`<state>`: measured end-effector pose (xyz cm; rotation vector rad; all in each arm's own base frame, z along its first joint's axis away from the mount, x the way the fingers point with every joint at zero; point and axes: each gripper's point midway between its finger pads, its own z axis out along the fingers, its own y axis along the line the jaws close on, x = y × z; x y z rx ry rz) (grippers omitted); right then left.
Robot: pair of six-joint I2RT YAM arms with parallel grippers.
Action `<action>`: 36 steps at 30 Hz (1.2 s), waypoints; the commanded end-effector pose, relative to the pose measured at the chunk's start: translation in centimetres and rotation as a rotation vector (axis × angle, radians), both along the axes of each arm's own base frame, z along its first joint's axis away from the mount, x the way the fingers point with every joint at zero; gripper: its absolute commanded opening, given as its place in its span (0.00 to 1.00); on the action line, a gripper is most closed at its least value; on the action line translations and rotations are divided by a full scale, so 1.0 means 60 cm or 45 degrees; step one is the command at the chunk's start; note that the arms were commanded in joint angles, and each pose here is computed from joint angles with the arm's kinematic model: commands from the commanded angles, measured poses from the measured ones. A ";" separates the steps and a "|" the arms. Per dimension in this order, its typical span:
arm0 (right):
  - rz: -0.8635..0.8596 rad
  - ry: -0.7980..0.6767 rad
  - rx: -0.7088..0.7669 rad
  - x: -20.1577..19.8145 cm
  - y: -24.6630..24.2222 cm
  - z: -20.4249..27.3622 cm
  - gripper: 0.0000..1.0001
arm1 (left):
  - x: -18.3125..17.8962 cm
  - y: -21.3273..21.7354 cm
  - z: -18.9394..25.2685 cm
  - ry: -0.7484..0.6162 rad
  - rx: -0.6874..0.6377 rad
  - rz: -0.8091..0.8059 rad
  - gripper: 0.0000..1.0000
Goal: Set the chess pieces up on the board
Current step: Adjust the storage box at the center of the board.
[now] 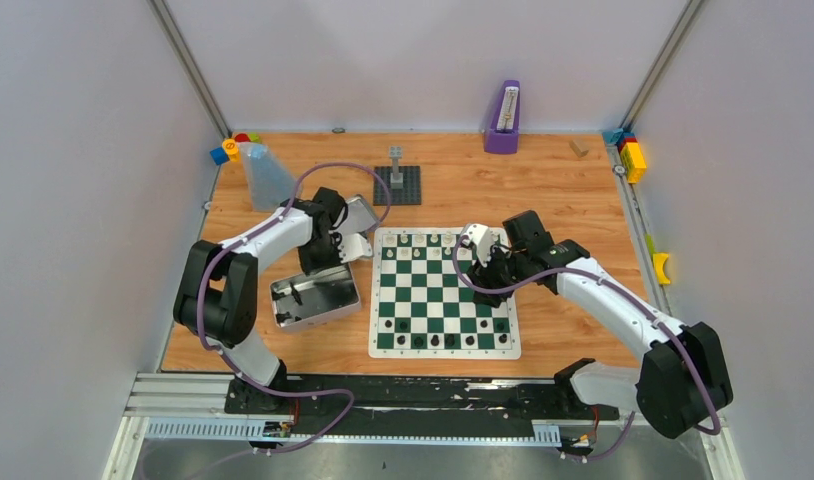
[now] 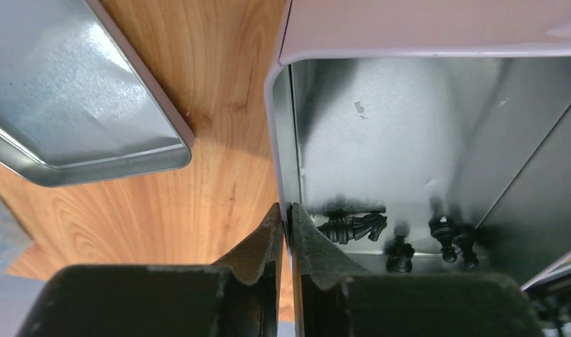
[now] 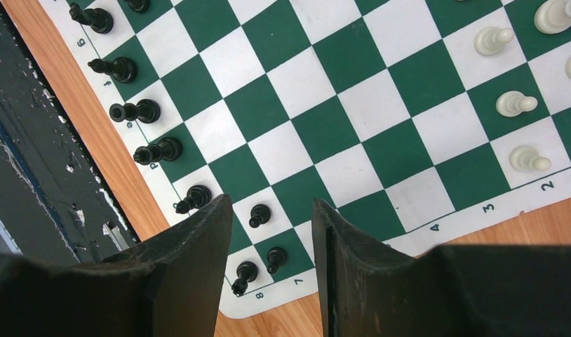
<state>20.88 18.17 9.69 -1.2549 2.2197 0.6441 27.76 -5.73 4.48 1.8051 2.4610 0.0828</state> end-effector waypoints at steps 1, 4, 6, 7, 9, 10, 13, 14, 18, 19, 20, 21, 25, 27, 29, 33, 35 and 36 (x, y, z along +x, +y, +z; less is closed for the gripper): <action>0.008 -0.022 0.024 0.012 0.008 0.004 0.47 | 0.011 0.020 0.001 -0.021 0.092 -0.262 0.14; 0.002 -0.022 0.014 0.015 0.007 0.002 0.47 | 0.029 0.016 0.007 -0.071 0.124 -0.381 0.14; -0.001 -0.021 0.012 0.015 0.007 0.001 0.47 | 0.039 0.007 0.012 -0.098 0.134 -0.431 0.15; -0.002 -0.019 0.010 0.015 0.007 0.000 0.47 | 0.042 0.003 0.013 -0.103 0.132 -0.441 0.16; -0.007 -0.015 0.006 0.015 0.005 -0.002 0.47 | 0.051 -0.010 0.019 -0.130 0.105 -0.455 0.24; -0.008 -0.012 0.004 0.015 0.005 -0.003 0.47 | 0.057 -0.016 0.025 -0.150 0.089 -0.445 0.29; -0.009 -0.010 0.003 0.015 0.005 -0.003 0.47 | 0.062 -0.028 0.037 -0.190 0.033 -0.370 0.41; -0.010 -0.008 0.005 0.015 0.006 -0.003 0.47 | 0.067 -0.028 0.046 -0.221 0.017 -0.342 0.45; -0.006 -0.008 0.008 0.013 0.006 -0.002 0.47 | 0.076 -0.023 0.086 -0.353 -0.088 -0.137 0.56; -0.007 -0.012 0.010 0.013 0.006 -0.001 0.47 | 0.076 -0.017 0.094 -0.370 -0.126 -0.044 0.61; -0.004 -0.014 0.012 0.013 0.006 0.000 0.47 | 0.074 -0.012 0.112 -0.414 -0.151 0.007 0.64; -0.004 -0.015 0.013 0.012 0.006 0.000 0.47 | 0.065 -0.009 0.116 -0.404 -0.207 0.097 0.68; 0.003 -0.022 0.019 0.011 0.007 0.003 0.47 | 0.009 0.003 0.125 -0.353 -0.288 0.297 0.77; 0.006 -0.019 0.021 0.011 0.007 0.002 0.47 | -0.022 0.008 0.118 -0.305 -0.292 0.364 0.78; 0.007 -0.019 0.022 0.012 0.008 0.003 0.47 | -0.045 0.012 0.112 -0.271 -0.292 0.420 0.78; 0.007 -0.014 0.023 0.012 0.008 0.002 0.47 | -0.071 0.024 0.092 -0.200 -0.253 0.503 0.78; 0.006 -0.015 0.021 0.011 0.008 0.002 0.47 | -0.079 0.030 0.082 -0.169 -0.226 0.543 0.78; 0.004 -0.016 0.020 0.011 0.007 0.002 0.47 | -0.082 0.034 0.079 -0.163 -0.209 0.559 0.78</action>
